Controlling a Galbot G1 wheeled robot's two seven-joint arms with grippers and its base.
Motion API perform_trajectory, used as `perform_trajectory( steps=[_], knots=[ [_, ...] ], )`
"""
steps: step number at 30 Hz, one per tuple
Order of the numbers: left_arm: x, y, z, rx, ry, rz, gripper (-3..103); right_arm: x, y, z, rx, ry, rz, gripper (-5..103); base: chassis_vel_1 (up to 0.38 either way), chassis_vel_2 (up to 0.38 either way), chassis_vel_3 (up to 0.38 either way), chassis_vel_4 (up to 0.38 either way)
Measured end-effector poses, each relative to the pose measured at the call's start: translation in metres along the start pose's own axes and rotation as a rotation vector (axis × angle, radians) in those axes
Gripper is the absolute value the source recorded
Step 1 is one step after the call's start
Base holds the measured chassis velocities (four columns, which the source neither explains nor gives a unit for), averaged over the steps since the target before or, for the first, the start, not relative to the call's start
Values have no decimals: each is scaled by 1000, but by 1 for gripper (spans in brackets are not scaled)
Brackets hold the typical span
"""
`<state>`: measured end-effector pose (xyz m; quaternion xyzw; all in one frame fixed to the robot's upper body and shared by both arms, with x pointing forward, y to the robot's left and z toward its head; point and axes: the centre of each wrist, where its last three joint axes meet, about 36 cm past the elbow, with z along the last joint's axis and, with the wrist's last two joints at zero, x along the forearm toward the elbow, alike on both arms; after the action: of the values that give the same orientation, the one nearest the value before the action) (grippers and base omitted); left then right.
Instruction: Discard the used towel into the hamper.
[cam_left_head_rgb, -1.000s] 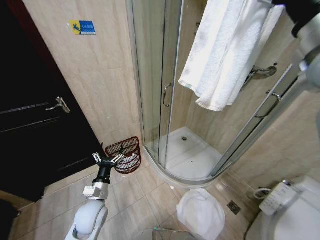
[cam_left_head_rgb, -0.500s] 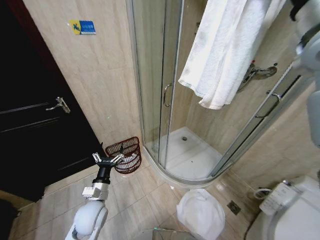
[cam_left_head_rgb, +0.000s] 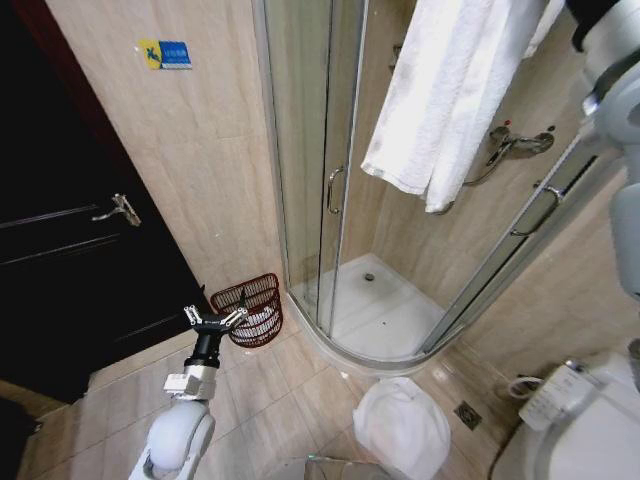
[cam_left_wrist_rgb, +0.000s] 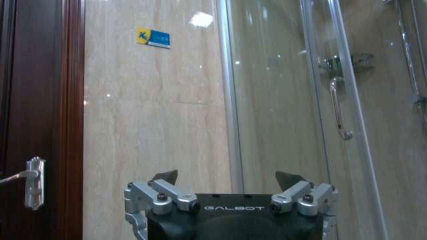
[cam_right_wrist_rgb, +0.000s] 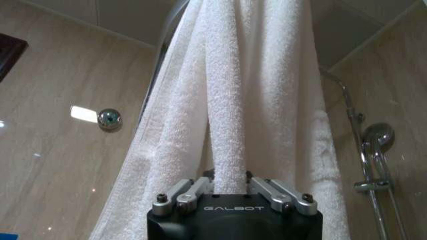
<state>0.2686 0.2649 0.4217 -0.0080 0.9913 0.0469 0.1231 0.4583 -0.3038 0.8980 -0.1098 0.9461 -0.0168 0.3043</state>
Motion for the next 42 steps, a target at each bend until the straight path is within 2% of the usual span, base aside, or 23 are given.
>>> perform_trajectory(
  steps=[2,5,12,19,28,33,42],
  knots=[
    [0,0,0,1,0,0,99,0,0,1,-2,1,-1,9,0,0,0,0],
    [0,0,1,0,2,0,99,1,-1,2,-4,0,-4,4,0,0,0,0],
    [0,0,2,2,5,-2,99,7,0,6,-9,7,-19,4,0,0,0,0],
    [0,-1,3,3,2,-1,99,29,-1,28,-27,57,-47,4,0,0,0,0],
    [3,-1,3,-1,2,4,99,69,-7,53,-43,117,-50,4,0,0,0,0],
    [4,-1,2,-2,-4,6,99,105,-10,75,-63,186,-42,4,0,0,0,0],
    [6,-3,-2,-7,-11,13,99,154,1,99,-91,262,-43,4,0,0,0,0]
  ],
)
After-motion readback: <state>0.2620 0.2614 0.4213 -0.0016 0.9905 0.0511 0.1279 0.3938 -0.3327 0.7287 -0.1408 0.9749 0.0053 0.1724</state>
